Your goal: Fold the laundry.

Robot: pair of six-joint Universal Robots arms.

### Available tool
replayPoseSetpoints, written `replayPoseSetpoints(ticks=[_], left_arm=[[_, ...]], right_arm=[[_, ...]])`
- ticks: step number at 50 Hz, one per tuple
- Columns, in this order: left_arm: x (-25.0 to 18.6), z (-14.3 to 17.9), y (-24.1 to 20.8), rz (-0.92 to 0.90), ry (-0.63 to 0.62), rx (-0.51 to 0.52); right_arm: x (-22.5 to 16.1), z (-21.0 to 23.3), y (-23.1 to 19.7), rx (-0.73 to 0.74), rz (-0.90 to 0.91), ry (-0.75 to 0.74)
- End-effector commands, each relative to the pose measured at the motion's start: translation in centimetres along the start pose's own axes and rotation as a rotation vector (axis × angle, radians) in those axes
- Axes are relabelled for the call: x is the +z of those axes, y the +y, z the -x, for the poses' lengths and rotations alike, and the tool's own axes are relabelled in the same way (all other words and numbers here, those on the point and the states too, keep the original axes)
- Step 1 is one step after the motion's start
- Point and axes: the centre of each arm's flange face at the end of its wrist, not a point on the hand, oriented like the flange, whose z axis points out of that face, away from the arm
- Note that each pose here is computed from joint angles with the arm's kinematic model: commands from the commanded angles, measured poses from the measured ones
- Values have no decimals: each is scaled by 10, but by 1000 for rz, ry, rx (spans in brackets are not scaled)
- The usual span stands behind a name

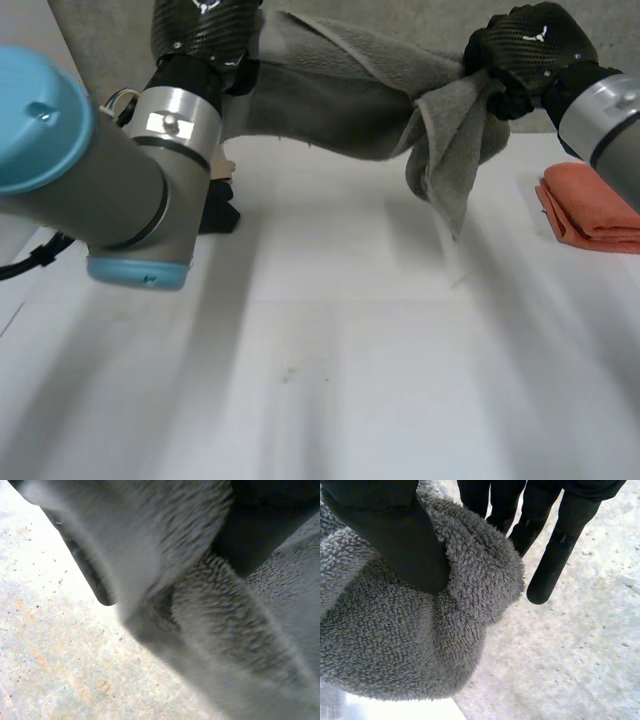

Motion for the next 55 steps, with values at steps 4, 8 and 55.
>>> replayPoseSetpoints(ticks=[4,8,55], left_arm=[[-87,-33,57,279,175,19],[-120,-61,78,374,276,23],[-95,-7,-146,-94,183,-119]], right_arm=[[9,26,89,81,247,-63],[2,40,123,76,377,-105],[-8,91,201,419,615,280]])
